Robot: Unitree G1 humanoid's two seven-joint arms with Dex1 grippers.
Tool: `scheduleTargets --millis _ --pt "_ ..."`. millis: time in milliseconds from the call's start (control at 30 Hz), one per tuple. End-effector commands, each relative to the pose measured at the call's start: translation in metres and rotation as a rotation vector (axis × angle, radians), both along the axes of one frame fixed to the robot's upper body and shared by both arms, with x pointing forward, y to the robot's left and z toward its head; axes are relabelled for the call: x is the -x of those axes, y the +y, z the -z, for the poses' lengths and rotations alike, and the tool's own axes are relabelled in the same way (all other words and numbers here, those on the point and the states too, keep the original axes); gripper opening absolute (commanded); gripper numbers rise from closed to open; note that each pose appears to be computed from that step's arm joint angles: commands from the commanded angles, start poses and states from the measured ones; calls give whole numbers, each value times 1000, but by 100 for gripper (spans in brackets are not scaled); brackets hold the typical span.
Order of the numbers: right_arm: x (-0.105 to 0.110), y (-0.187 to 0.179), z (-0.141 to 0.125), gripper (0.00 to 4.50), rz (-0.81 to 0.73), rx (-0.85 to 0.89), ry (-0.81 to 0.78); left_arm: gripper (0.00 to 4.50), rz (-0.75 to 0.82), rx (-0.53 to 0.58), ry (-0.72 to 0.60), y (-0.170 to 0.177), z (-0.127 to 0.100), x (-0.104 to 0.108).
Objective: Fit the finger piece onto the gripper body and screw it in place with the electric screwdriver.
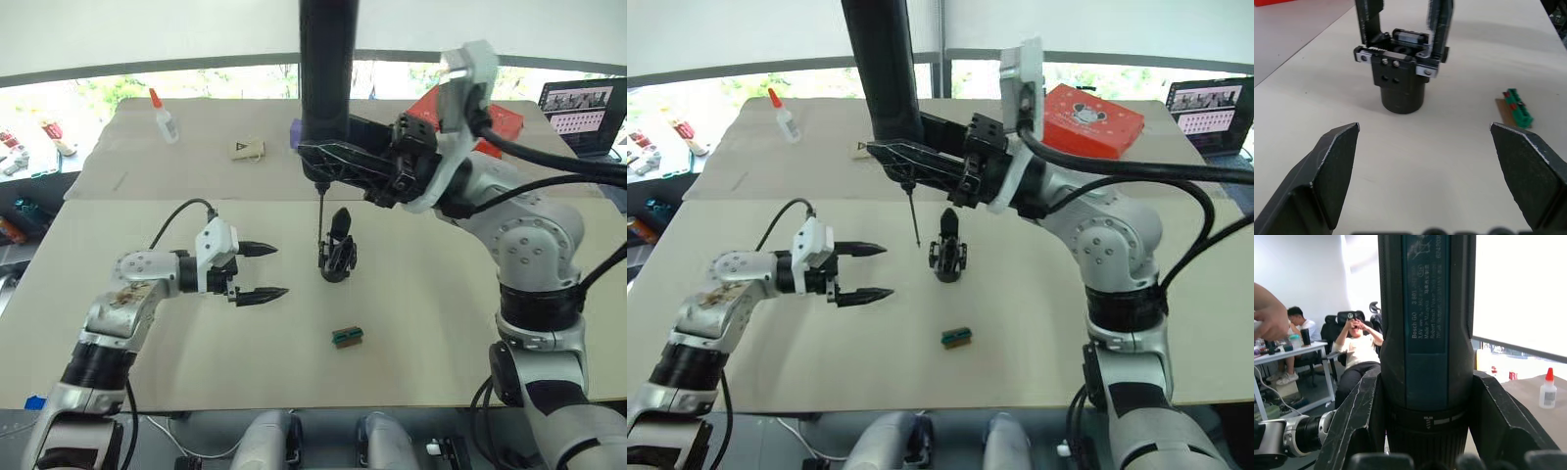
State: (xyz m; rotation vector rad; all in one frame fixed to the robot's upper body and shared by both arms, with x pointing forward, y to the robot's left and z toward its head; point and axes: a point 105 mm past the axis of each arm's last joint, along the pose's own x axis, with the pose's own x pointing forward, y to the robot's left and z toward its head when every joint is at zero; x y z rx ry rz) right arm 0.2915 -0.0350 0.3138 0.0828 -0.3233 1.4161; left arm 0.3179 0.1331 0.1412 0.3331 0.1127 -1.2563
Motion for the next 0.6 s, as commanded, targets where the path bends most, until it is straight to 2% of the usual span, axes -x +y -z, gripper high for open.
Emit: scheduleTargets --millis 33,267,600 --pt "1 0 -15 192 -12 -18 -107 450 38 -6 -42 -9 -5 -9" --pt "-12 2 -8 192 -5 21 -127 450 66 -4 -57 -24 -5 -28" --pt "-27 3 3 192 13 50 -121 450 106 -20 -63 -39 1 -38"
